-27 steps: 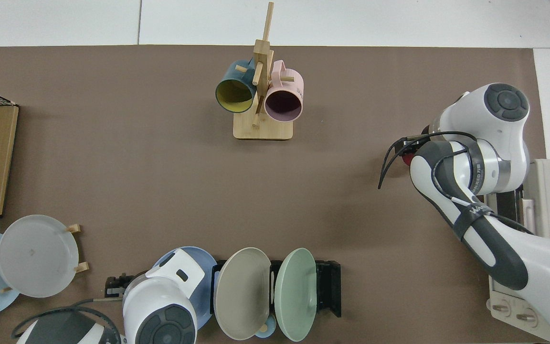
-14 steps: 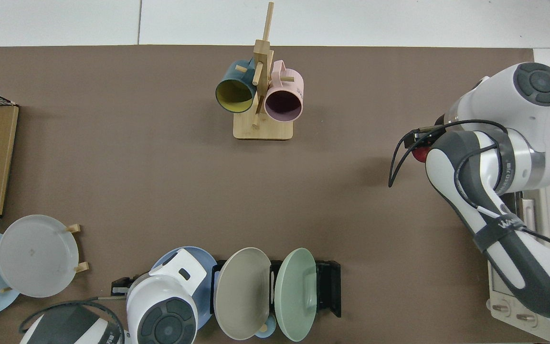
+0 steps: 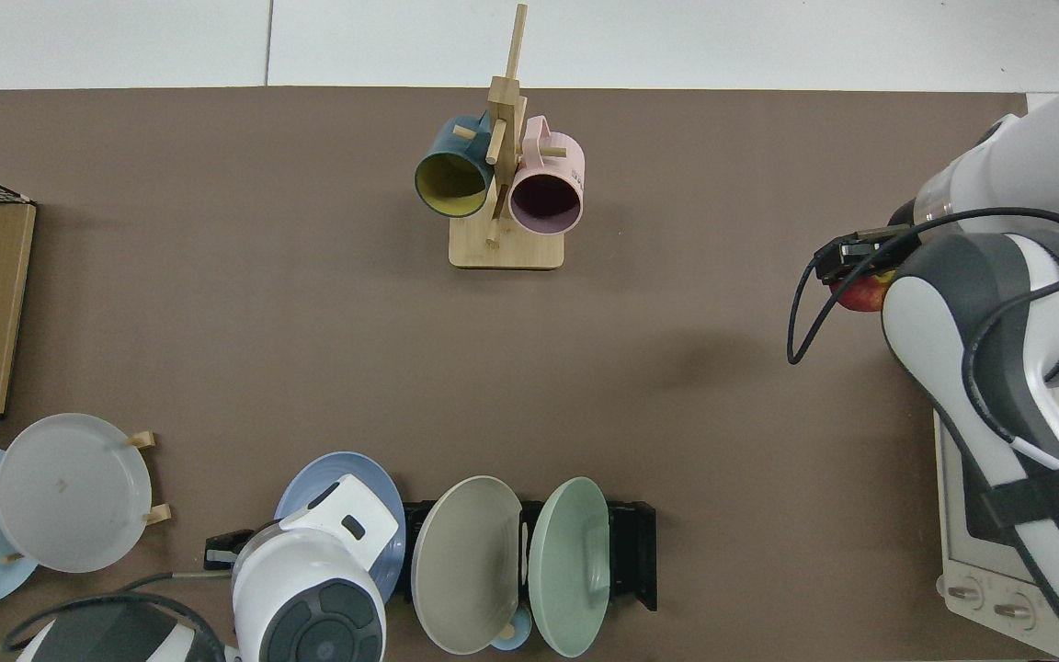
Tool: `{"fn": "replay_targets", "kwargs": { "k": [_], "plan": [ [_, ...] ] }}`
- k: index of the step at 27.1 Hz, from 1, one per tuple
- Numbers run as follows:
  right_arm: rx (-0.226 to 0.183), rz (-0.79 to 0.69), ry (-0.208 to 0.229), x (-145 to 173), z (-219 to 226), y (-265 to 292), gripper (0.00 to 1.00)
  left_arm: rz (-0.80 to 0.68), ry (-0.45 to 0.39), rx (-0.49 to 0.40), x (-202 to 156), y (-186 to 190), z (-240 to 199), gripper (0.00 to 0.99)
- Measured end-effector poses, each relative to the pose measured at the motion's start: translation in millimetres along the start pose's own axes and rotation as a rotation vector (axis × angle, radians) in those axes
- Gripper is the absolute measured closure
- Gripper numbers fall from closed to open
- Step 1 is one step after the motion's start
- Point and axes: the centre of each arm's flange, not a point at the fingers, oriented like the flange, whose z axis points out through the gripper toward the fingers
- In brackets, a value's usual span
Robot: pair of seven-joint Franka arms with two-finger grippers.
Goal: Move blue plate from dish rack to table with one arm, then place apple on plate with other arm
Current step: 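Lift the blue plate from the rack with the left gripper, then lower the blue plate onto the table and open the left gripper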
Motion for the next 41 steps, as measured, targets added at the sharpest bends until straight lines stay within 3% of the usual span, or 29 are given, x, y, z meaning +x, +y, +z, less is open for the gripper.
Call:
{"fn": "replay_targets", "kwargs": {
  "k": [7, 14, 19, 26, 32, 41],
  "plan": [
    [0.0, 0.0, -0.006, 1, 4, 0, 0.24, 0.001, 0.055, 0.08, 11, -14, -28, 0.93],
    [0.0, 0.0, -0.009, 1, 5, 0, 0.24, -0.057, 0.08, 0.018, 61, -59, -58, 0.93],
    [0.0, -0.001, -0.009, 1, 5, -1, 0.24, -0.151, 0.053, -0.099, 115, -101, -61, 0.93],
    [0.001, -0.001, -0.009, 1, 6, -1, 0.24, -0.25, -0.003, -0.403, 154, -110, -36, 0.93],
    [0.001, -0.001, -0.01, 1, 6, -1, 0.24, -0.265, -0.024, -0.538, 158, -91, -27, 0.93],
    [0.001, -0.001, -0.012, 1, 7, -1, 0.24, -0.288, 0.02, -0.671, 163, -24, 5, 0.93]
  ]
}}
